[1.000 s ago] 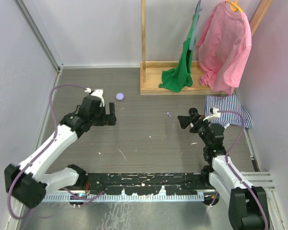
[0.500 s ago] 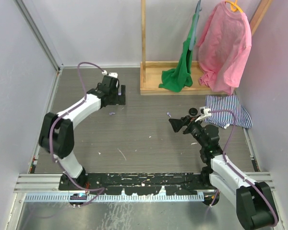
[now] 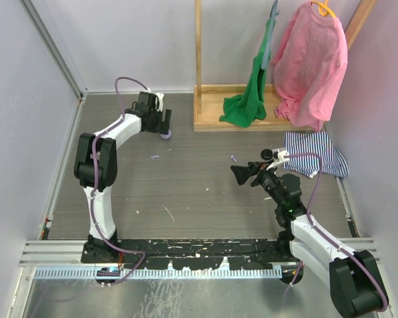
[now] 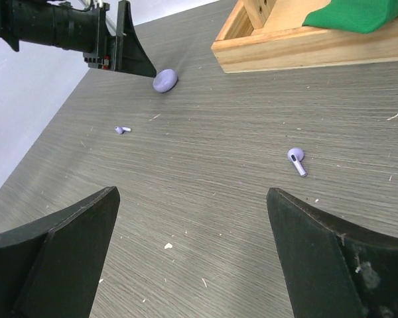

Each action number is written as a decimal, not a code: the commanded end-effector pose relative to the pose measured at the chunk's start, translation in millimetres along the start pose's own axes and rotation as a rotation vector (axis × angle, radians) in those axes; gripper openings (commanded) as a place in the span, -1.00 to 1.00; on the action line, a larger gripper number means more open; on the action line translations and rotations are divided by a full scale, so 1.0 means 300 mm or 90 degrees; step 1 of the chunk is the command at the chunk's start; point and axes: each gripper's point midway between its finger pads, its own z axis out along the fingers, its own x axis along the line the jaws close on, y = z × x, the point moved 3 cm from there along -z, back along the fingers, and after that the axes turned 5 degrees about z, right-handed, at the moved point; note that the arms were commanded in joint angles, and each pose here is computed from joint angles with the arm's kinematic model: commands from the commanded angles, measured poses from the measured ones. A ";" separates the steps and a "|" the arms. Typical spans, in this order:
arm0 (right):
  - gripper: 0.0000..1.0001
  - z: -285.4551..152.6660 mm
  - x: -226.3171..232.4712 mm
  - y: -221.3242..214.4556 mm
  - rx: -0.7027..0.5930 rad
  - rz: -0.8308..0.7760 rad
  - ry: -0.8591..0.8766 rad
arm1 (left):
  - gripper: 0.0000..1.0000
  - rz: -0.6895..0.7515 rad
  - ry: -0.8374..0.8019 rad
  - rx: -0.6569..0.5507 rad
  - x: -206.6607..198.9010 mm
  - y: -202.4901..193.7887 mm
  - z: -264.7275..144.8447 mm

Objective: Insert the wireless bluetooth earbuds into the charging case
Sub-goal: Move the charging case to the center of the board.

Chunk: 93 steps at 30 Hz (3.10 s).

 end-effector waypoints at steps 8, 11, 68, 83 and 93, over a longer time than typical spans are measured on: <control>0.97 0.013 0.009 0.043 -0.040 -0.027 0.006 | 0.45 0.137 -0.110 -0.019 -0.056 0.067 0.067; 0.97 0.015 0.009 0.042 -0.038 -0.028 0.007 | 0.36 0.141 -0.109 -0.009 -0.055 0.063 0.090; 0.88 0.013 0.033 -0.080 0.111 0.007 0.042 | -0.23 0.030 -0.076 0.093 -0.521 -0.574 -0.395; 0.88 0.015 0.008 -0.105 0.121 -0.007 0.031 | 0.28 0.012 -0.088 0.132 -0.515 -0.655 -0.421; 0.88 0.016 0.010 -0.104 0.122 -0.008 0.034 | 0.35 -0.009 -0.155 0.143 -0.576 -0.658 -0.461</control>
